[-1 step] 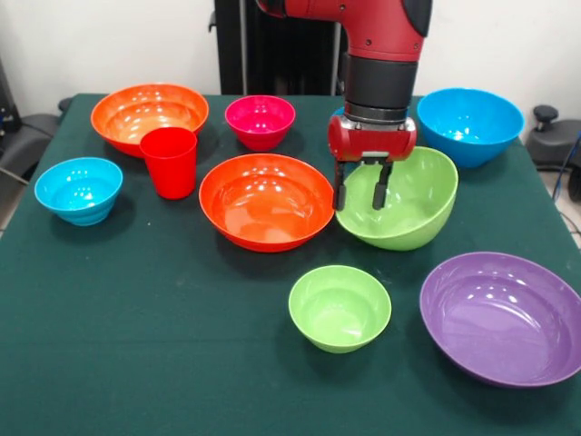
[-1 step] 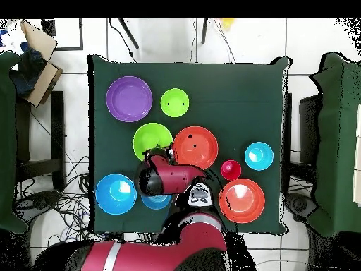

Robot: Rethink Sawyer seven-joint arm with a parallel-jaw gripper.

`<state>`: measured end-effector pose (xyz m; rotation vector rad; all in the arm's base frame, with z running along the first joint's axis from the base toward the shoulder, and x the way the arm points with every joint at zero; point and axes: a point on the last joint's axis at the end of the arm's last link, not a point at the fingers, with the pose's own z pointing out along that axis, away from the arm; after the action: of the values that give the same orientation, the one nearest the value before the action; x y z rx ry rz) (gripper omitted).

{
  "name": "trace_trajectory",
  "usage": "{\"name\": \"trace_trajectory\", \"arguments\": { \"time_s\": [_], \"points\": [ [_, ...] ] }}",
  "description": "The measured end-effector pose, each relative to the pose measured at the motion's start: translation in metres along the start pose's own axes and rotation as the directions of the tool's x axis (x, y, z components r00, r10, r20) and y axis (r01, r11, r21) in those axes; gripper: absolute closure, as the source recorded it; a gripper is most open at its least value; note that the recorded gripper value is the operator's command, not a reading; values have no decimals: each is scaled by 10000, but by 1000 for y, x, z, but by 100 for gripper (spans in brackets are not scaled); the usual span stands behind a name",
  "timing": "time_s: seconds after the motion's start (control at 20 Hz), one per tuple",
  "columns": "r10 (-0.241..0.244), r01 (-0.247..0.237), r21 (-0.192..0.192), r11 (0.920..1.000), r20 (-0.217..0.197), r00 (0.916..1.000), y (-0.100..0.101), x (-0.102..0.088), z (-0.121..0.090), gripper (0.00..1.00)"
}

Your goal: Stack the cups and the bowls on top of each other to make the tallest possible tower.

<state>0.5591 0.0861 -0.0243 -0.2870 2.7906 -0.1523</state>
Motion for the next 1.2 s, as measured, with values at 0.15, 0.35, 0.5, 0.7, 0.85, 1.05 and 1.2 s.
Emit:
{"name": "trace_trajectory", "arguments": {
  "time_s": [0.15,0.35,0.5,0.7,0.85,1.05,1.2],
  "points": [
    [-37,37,14,10000,-14,10000,1,1,0,0],
    [-52,52,22,10000,-23,10000,1,1,0,0],
    [-54,54,28,10000,-26,10000,1,1,0,0],
    [-93,94,46,9999,-38,9999,2,2,-1,0],
    [-144,144,60,9999,-32,9999,4,3,-5,0],
    [-230,230,54,9997,49,9997,8,0,-14,0],
    [-303,302,49,9995,171,9994,13,-4,-28,0]
  ]
}}
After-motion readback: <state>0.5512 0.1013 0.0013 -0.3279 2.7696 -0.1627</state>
